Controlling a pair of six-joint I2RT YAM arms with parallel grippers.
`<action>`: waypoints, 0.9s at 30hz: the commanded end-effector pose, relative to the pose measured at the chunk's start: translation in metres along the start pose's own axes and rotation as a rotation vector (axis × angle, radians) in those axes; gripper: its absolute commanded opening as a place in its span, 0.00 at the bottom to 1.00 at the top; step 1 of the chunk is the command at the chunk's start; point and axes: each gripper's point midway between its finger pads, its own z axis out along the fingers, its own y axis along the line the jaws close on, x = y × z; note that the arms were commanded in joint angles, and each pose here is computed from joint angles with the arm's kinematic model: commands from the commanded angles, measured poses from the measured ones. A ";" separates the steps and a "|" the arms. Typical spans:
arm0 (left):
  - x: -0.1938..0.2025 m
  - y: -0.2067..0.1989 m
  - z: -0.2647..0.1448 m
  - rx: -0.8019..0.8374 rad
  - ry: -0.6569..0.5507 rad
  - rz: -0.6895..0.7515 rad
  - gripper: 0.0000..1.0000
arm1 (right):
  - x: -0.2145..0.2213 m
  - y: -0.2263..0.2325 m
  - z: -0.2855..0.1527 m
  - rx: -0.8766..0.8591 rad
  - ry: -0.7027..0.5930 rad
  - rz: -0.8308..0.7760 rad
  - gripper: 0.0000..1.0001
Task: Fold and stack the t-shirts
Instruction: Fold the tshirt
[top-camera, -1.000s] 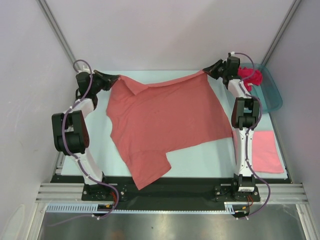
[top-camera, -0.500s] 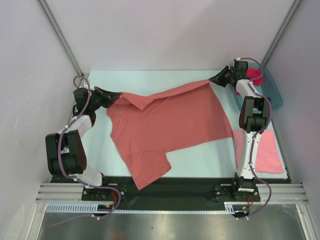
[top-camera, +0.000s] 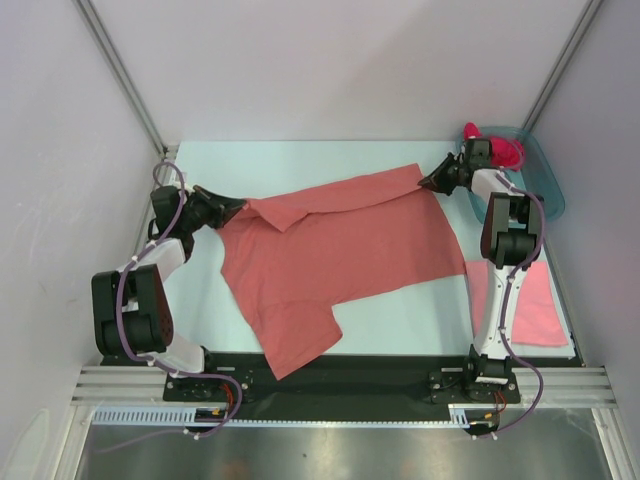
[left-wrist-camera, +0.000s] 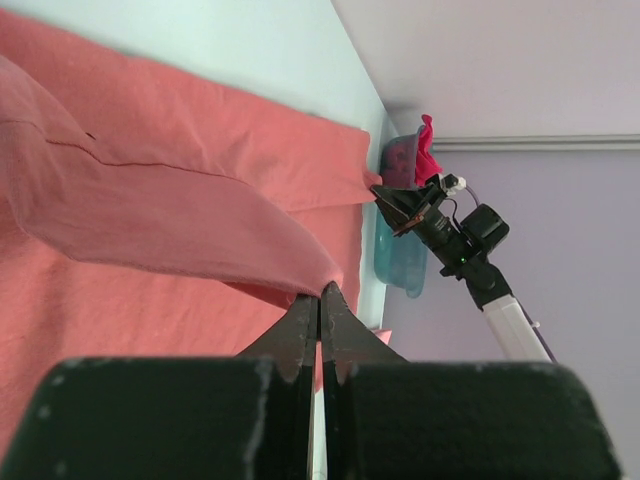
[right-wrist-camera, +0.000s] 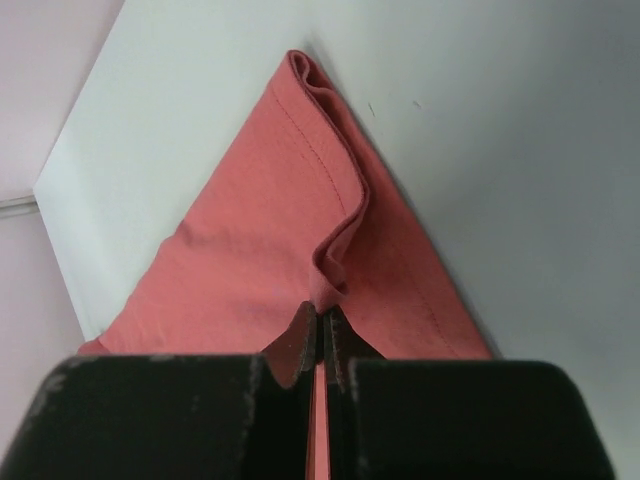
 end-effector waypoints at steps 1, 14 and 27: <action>0.000 -0.010 -0.005 0.034 -0.006 0.064 0.00 | -0.020 0.025 -0.029 -0.017 -0.065 -0.067 0.02; 0.000 0.005 -0.006 0.002 -0.007 0.048 0.00 | -0.004 0.011 -0.023 0.034 -0.045 -0.055 0.04; 0.033 0.040 -0.052 -0.130 -0.044 0.084 0.33 | -0.013 0.036 -0.066 0.120 -0.090 -0.157 0.43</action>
